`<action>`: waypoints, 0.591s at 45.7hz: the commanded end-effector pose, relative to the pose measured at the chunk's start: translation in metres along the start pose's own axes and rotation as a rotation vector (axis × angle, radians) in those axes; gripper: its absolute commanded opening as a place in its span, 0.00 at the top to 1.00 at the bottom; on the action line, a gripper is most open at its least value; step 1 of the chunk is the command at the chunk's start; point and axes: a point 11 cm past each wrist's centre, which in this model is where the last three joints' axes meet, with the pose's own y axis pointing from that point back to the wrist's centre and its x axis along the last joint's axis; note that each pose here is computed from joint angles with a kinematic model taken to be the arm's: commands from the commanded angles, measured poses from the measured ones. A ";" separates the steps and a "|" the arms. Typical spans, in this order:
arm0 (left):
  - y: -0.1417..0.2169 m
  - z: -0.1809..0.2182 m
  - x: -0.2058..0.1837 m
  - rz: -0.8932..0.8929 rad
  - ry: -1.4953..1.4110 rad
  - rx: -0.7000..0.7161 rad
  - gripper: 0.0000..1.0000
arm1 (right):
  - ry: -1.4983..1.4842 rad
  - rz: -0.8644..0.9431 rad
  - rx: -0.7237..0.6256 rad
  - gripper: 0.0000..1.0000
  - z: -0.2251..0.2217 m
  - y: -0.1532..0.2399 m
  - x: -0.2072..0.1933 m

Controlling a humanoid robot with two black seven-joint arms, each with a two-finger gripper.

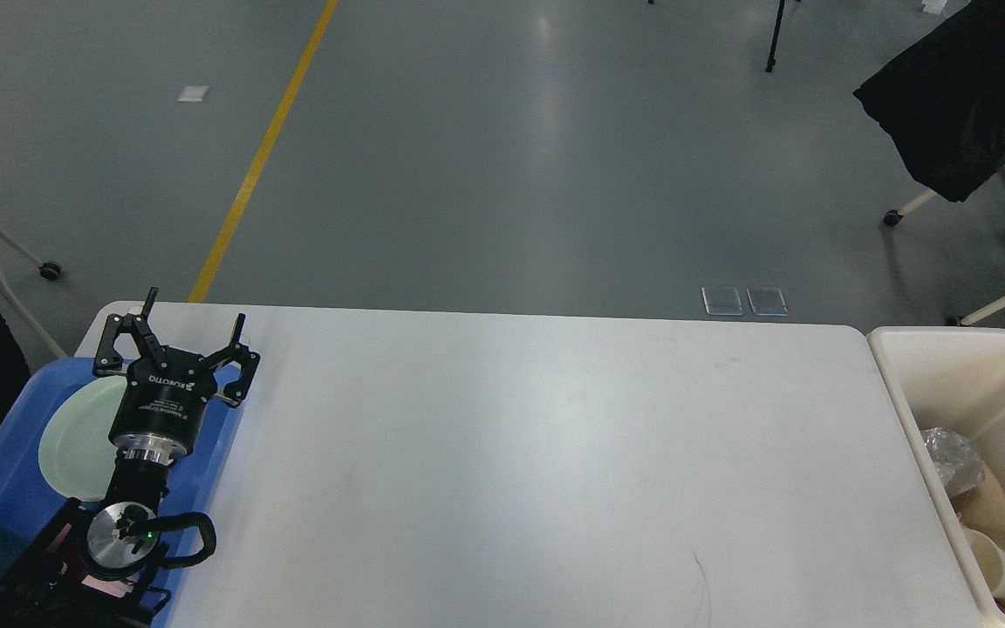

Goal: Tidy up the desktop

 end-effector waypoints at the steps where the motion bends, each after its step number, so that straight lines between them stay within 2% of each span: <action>1: 0.000 0.000 0.000 -0.001 0.000 0.000 0.04 | -0.347 -0.027 0.056 0.00 -0.022 0.004 0.019; 8: 0.000 0.000 0.000 -0.001 0.000 0.000 0.04 | -0.776 -0.142 0.209 0.00 -0.075 0.020 0.044; 21: 0.000 0.000 0.000 0.001 0.000 0.000 0.04 | -1.220 -0.408 0.507 0.00 -0.172 0.071 0.061; 27: 0.000 0.000 0.000 0.001 0.000 0.000 0.04 | -1.368 -0.547 0.627 0.00 -0.195 0.091 0.033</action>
